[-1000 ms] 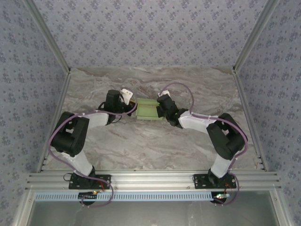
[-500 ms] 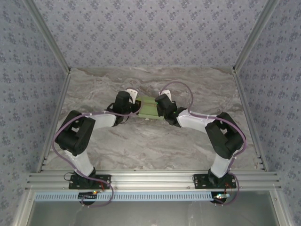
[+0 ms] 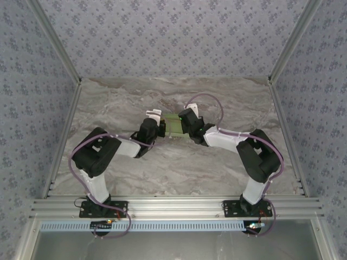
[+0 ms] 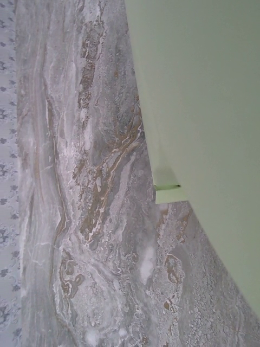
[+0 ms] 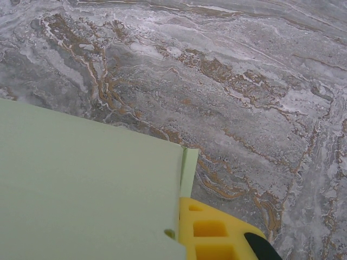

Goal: Fold the paper box

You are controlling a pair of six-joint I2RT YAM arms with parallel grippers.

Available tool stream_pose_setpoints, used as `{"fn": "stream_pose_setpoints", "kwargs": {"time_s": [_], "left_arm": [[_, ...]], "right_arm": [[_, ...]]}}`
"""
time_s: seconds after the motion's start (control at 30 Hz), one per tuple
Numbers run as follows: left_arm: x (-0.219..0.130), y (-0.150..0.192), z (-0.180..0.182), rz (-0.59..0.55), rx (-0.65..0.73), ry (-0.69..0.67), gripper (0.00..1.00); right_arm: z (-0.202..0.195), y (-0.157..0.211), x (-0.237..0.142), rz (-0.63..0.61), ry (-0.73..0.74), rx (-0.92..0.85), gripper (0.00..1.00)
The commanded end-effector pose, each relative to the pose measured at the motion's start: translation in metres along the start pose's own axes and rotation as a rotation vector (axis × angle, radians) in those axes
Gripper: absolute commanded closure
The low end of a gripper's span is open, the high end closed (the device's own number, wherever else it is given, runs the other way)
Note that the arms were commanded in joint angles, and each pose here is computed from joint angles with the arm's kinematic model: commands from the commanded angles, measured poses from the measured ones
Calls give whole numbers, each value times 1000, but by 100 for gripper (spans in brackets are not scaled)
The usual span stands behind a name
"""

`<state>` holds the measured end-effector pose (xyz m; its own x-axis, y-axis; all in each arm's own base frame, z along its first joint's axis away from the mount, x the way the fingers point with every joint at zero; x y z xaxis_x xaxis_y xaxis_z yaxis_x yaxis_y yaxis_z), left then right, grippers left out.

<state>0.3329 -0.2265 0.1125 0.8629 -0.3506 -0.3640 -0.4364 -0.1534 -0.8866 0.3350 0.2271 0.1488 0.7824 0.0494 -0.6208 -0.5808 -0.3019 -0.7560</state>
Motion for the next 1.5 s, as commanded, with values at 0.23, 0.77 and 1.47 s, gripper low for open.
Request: {"fn": "stream_pose_setpoints", "kwargs": {"time_s": [0.23,0.77,1.47], "left_arm": [[-15,68,2,99,97,39,100],[-24,99,15,49,195,-50,100],[-29,98,22,0,225,-96,100]], "right_arm": [[8,4,2,14,-91,-92,100],[5,26,9,-18,-110,-106,100],[13,62,7,81,-146,76,100]]}}
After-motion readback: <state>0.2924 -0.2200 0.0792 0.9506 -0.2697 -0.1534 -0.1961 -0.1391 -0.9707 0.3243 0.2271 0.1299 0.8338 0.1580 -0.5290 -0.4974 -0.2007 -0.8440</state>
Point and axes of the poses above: each hand's point on the last joint's axis, 136 mm out from that joint toward the fingers, its own x axis out along the fingers, its own z axis along the line the jaws close on, y = z × x, the point moved 8 cm from there along -x, back along the fingers, and after that the axes turned 9 degrees about -x, right-handed, at the moved point
